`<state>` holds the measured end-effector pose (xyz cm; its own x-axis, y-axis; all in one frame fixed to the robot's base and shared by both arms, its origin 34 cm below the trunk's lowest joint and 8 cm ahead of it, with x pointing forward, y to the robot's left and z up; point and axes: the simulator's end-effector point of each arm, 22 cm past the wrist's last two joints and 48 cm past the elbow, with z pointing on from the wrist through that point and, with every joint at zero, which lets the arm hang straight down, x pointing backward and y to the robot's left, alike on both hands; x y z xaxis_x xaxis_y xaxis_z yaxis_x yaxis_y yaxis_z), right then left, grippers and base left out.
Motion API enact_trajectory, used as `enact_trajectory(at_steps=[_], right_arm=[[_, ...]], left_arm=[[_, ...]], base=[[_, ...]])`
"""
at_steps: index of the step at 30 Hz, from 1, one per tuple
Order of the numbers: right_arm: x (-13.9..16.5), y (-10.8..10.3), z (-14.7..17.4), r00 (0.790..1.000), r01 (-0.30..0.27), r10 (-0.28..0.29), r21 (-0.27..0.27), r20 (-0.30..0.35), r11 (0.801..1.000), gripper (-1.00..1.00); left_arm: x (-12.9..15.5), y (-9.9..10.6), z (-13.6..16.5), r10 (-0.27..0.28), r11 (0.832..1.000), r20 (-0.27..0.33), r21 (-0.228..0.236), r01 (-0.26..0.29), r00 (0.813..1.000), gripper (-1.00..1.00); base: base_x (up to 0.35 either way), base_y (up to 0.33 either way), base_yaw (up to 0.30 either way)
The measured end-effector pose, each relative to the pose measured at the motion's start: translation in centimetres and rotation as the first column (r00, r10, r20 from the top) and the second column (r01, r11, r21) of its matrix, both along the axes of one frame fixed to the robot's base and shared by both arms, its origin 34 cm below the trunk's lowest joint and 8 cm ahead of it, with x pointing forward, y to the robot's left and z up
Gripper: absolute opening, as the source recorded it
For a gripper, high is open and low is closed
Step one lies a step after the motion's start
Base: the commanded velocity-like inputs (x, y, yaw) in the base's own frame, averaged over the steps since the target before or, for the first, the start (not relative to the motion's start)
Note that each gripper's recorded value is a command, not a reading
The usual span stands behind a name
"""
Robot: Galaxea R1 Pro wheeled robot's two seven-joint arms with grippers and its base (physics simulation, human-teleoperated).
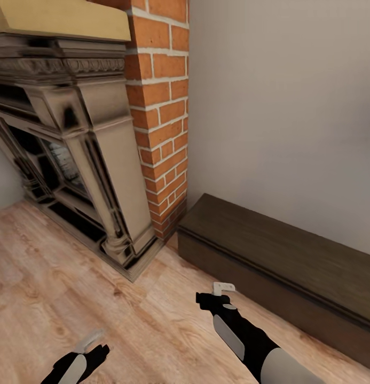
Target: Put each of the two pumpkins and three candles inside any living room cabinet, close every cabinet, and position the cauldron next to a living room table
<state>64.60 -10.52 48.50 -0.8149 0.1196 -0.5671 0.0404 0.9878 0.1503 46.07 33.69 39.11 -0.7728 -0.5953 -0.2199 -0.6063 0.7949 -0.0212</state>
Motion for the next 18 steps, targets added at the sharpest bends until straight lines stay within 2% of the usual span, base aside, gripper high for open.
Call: enact_trajectory(at_steps=[18], right_arm=[[0.1, -0.2, 2.8, 1.000, 0.000, 0.000, -0.006, -0.007, 1.000, 1.00]], left_arm=[[0.3, 0.0, 3.0, 0.003, 1.000, -0.001, -0.002, -0.003, 1.000, 1.00]], base=[[-0.002, 0.000, 0.291]])
